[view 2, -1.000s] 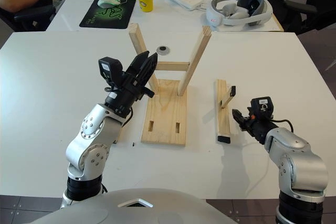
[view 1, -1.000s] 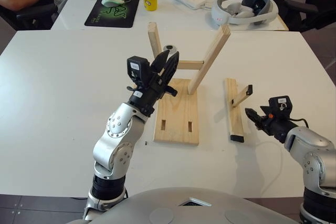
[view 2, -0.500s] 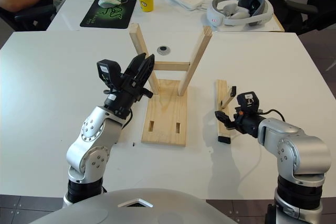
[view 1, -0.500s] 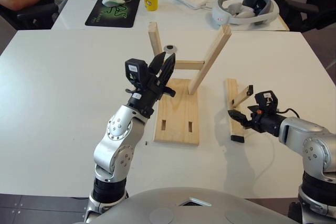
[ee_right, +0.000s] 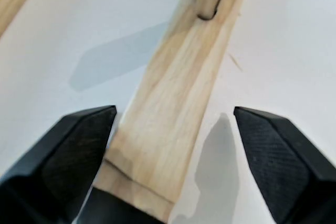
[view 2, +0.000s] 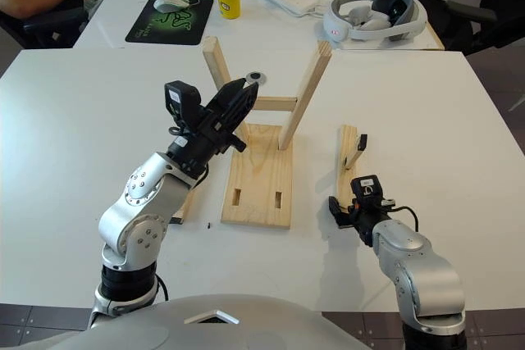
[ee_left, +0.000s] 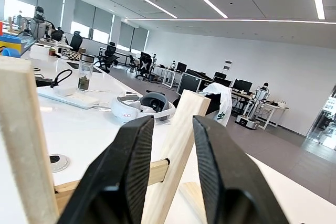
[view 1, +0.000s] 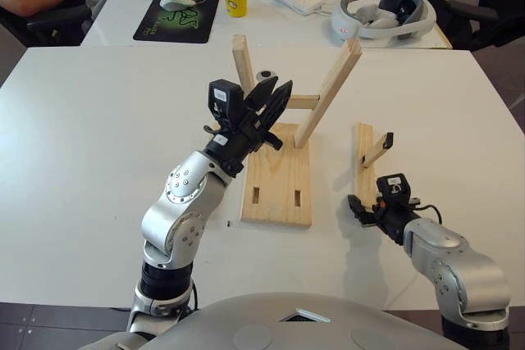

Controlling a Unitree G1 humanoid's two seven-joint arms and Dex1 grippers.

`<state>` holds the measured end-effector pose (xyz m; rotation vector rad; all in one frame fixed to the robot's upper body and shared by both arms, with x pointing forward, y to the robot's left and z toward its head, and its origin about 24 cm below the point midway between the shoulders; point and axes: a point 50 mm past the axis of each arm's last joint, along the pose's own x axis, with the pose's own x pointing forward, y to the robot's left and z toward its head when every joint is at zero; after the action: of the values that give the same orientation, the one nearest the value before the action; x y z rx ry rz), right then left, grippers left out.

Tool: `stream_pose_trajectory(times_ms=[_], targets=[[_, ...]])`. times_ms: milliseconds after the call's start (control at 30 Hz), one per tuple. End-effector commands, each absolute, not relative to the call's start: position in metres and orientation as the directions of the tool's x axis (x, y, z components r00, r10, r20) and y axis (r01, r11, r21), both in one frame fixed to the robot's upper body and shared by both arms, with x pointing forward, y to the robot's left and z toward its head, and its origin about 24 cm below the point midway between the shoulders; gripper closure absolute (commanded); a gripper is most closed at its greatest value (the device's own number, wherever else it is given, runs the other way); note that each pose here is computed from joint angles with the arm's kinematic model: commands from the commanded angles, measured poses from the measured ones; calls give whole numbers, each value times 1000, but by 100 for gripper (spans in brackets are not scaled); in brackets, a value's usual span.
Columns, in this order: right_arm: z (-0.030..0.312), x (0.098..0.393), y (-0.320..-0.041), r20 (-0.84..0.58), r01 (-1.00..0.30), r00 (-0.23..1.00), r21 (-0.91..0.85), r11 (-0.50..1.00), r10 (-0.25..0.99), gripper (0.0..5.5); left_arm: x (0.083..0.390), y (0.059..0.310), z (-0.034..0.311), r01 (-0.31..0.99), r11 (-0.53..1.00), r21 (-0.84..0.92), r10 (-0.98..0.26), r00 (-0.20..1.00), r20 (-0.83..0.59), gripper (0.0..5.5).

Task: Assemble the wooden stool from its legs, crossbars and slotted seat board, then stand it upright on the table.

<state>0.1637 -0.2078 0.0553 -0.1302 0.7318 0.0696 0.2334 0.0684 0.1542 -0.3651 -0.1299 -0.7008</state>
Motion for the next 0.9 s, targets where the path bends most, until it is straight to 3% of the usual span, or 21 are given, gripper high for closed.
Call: stream_pose_trajectory(times_ms=[33, 367, 533, 767, 900], targets=[[43, 167, -215, -696, -40, 714, -138, 990, -68, 135, 235, 66, 155, 664, 695, -278, -623, 748, 229, 415], [36, 181, -214, -701, -24, 712, -98, 995, -52, 135, 236, 65, 155, 662, 695, -280, -618, 749, 239, 415], [24, 175, -208, -754, 80, 655, 130, 988, 46, 210, 238, 68, 157, 656, 703, -275, -610, 755, 241, 415], [11, 159, -217, -793, 73, 609, 94, 993, 30, 313, 237, 76, 158, 671, 708, -223, -639, 742, 204, 415], [11, 160, -223, -751, 100, 661, 79, 992, -7, 341, 236, 82, 160, 699, 667, -257, -663, 715, 223, 363]])
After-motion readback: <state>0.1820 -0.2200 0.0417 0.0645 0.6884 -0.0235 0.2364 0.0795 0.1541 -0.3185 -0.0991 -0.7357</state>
